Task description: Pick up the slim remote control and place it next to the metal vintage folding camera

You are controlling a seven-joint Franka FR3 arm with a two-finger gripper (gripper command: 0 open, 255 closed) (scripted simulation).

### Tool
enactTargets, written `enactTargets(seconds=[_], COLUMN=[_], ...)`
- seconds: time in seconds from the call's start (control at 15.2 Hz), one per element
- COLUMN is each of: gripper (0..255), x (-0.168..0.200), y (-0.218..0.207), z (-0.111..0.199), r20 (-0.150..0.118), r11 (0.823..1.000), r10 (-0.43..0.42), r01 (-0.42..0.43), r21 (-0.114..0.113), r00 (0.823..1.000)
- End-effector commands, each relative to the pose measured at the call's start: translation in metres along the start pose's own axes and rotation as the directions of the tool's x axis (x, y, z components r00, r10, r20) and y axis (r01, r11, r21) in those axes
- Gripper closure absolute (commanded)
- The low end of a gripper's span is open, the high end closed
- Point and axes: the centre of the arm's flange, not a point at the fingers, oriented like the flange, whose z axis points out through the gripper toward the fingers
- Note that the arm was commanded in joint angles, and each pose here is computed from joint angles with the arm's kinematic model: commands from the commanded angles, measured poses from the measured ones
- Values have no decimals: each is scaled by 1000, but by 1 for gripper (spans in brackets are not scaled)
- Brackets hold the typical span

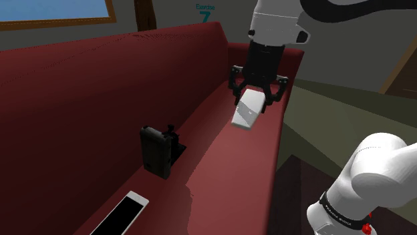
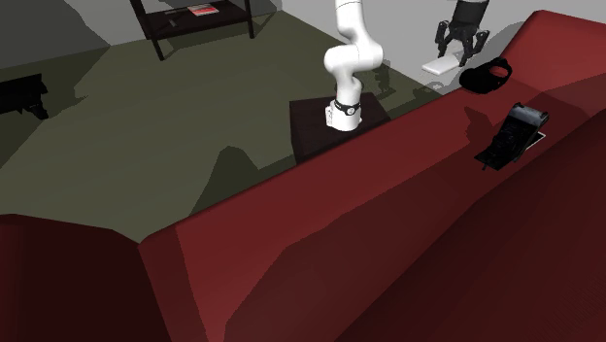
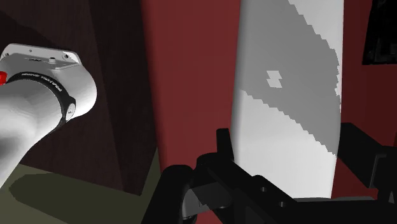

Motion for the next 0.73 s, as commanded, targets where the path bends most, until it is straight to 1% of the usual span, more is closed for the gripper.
enactTargets(seconds=[0.0,0.07,0.66], gripper=[255,255,255], x=[-27,-41,-41], y=[-5,-7,-4], z=[2,2,50], r20=[1,1,1], r11=[1000,1000,1000], r10=[1,1,1], r01=[-1,-1,-1], r21=[0,0,0], r00=[1000,1000,1000])
